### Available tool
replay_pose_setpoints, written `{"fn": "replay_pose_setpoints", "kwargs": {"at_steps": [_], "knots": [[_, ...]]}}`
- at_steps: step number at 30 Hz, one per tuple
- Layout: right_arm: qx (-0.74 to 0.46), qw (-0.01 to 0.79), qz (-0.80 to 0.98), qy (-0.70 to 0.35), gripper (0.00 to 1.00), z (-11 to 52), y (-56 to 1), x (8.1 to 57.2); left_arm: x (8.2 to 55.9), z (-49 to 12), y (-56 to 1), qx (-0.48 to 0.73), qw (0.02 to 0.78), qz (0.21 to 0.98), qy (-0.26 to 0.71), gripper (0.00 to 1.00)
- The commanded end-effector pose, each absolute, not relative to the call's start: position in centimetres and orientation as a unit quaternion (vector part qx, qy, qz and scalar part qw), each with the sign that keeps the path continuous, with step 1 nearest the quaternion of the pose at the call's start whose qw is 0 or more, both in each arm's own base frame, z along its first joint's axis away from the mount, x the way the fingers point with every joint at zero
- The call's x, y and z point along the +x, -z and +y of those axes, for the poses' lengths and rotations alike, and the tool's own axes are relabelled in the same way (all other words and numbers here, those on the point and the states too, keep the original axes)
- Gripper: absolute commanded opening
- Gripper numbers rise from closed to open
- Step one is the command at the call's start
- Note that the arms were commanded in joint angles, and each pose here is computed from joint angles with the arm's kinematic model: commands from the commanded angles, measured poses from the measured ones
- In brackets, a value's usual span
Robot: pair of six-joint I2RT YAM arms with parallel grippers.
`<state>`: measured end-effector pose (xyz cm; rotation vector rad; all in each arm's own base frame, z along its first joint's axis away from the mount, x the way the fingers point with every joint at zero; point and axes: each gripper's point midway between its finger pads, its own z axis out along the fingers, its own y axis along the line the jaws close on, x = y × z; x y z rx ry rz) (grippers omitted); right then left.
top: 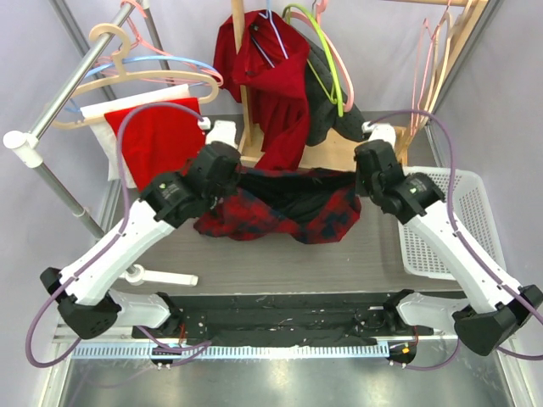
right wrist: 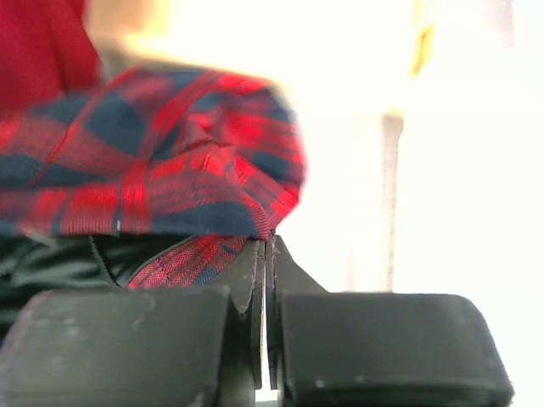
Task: Place the skirt on the hanger
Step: Adjust the skirt at the center of the board.
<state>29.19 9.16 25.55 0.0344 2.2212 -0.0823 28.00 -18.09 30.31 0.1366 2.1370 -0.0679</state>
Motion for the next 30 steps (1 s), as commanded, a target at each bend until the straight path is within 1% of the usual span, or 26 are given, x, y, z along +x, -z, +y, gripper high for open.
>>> {"fn": "replay_pose_setpoints", "kwargs": {"at_steps": [1,2,5,8,10,12,14,15,16,17,18,19,20,21,22,23,24,25,26,30], "knots": [[0.028,0.531,0.843,0.079,0.01,6.5,-34.4,29.9,27.3,-16.1,-37.1,0.055,0.528,0.846,0.038,0.00],[0.033,0.551,0.831,0.068,0.01,6.5,-36.8,30.0,27.2,-16.0,-38.1,0.056,0.535,0.842,0.042,0.00],[0.035,0.581,0.812,0.045,0.01,6.5,-40.6,29.6,26.8,-16.1,-41.5,0.055,0.565,0.820,0.077,0.00],[0.029,0.596,0.802,0.016,0.01,6.9,-42.5,29.0,26.4,-16.7,-43.3,0.064,0.575,0.809,0.105,0.00],[0.023,0.590,0.807,0.000,0.01,7.4,-42.2,28.6,26.2,-17.4,-43.5,0.077,0.573,0.807,0.124,0.00],[0.020,0.583,0.812,-0.019,0.01,7.9,-41.4,28.2,26.2,-17.9,-42.5,0.085,0.562,0.813,0.125,0.00],[0.014,0.562,0.826,-0.027,0.01,8.4,-38.9,27.8,26.2,-18.6,-41.3,0.095,0.549,0.820,0.129,0.00],[0.012,0.551,0.834,-0.030,0.01,8.6,-37.6,27.7,26.5,-19.0,-39.7,0.096,0.537,0.829,0.125,0.00],[0.011,0.520,0.853,-0.026,0.01,8.9,-34.3,27.5,26.4,-19.5,-38.8,0.100,0.526,0.834,0.132,0.00],[0.012,0.509,0.861,-0.028,0.01,9.1,-32.8,27.4,26.4,-19.9,-37.9,0.104,0.519,0.837,0.136,0.00],[0.011,0.496,0.867,-0.035,0.01,9.3,-31.3,26.9,26.6,-20.7,-35.7,0.102,0.504,0.846,0.139,0.00],[0.014,0.459,0.888,-0.026,0.01,9.3,-27.2,26.4,26.7,-21.1,-34.6,0.102,0.496,0.850,0.143,0.00],[0.017,0.445,0.895,-0.025,0.01,9.3,-25.5,26.2,26.4,-22.0,-33.2,0.112,0.480,0.856,0.158,0.00],[0.021,0.433,0.901,-0.023,0.01,9.2,-23.9,25.8,26.6,-22.9,-30.6,0.108,0.460,0.866,0.165,0.00],[0.019,0.402,0.915,-0.008,0.01,8.9,-20.5,24.9,26.5,-23.6,-29.2,0.112,0.446,0.871,0.172,0.00],[0.028,0.396,0.918,-0.013,0.01,9.0,-19.2,24.7,25.8,-24.6,-27.6,0.123,0.421,0.878,0.193,0.00],[0.039,0.386,0.921,-0.023,0.01,9.2,-18.3,24.3,25.5,-24.9,-24.2,0.130,0.390,0.893,0.185,0.00],[0.033,0.370,0.928,-0.033,0.01,9.6,-16.6,23.7,25.5,-25.7,-23.2,0.125,0.382,0.894,0.198,0.00],[0.035,0.378,0.924,-0.047,0.01,10.1,-16.5,24.1,24.9,-25.9,-20.8,0.132,0.356,0.904,0.198,0.00],[0.048,0.364,0.930,-0.029,0.01,9.8,-15.0,24.3,24.6,-26.4,-16.6,0.133,0.317,0.920,0.188,0.00]]}}
